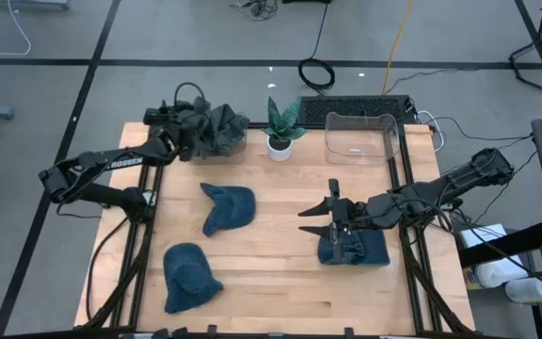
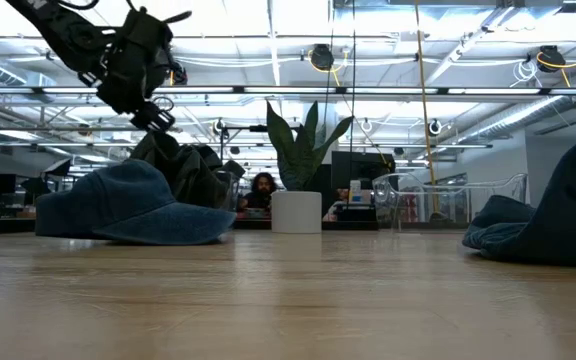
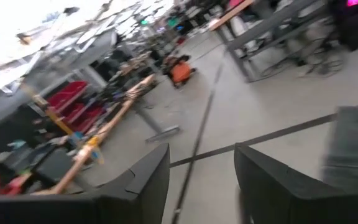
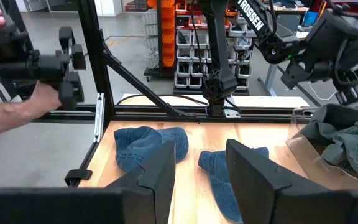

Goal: Pick & Place hat
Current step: Put the green cap into the left transparent bin, then put the bottom left blue cap into the right transparent bin

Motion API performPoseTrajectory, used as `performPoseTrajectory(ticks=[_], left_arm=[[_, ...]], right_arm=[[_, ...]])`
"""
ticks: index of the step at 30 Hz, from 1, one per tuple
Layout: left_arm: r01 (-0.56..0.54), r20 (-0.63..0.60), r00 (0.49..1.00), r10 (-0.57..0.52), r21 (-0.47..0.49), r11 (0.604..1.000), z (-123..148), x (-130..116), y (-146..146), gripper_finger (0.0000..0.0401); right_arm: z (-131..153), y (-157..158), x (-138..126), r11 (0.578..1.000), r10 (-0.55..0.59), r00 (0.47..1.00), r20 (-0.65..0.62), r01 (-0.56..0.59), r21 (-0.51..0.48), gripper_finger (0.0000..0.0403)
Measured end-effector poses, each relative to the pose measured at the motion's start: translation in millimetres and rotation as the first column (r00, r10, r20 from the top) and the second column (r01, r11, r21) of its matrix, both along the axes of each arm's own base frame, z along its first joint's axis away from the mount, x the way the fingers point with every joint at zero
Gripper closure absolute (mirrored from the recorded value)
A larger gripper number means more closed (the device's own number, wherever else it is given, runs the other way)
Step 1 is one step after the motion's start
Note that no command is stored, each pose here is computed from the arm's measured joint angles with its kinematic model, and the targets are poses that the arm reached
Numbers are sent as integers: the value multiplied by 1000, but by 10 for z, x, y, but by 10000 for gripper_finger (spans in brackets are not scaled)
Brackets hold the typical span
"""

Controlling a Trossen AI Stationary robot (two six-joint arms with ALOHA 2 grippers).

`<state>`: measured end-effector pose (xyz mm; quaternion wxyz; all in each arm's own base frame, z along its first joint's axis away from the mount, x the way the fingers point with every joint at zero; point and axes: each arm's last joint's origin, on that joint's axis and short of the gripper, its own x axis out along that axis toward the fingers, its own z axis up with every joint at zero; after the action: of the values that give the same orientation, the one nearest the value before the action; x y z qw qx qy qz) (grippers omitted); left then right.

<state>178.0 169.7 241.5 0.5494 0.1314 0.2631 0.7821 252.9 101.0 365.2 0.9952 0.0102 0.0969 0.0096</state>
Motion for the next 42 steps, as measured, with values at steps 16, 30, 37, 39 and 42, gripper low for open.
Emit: performPoseTrajectory(ticks=[16, 30, 37, 39, 42], left_arm=[[141, 72, 988, -139, -19, 990, -87, 174, -179, 200], [720, 332, 671, -663, -78, 690, 50, 350, -542, 190], [902, 467, 428, -774, -170, 397, -26, 434, -760, 190], [939, 504, 343, -793, -178, 293, -37, 464, -829, 193], [977, 560, 201, -804, -179, 120, -48, 510, -953, 199]], right_arm=[[0, 0, 0, 1000, 0, 1000, 0, 0, 0, 273], [0, 0, 0, 1000, 0, 1000, 0, 0, 0, 273], [0, 0, 0, 1000, 0, 1000, 0, 0, 0, 273], [0, 0, 0, 1000, 0, 1000, 0, 0, 0, 273], [0, 0, 0, 1000, 0, 1000, 0, 0, 0, 273]])
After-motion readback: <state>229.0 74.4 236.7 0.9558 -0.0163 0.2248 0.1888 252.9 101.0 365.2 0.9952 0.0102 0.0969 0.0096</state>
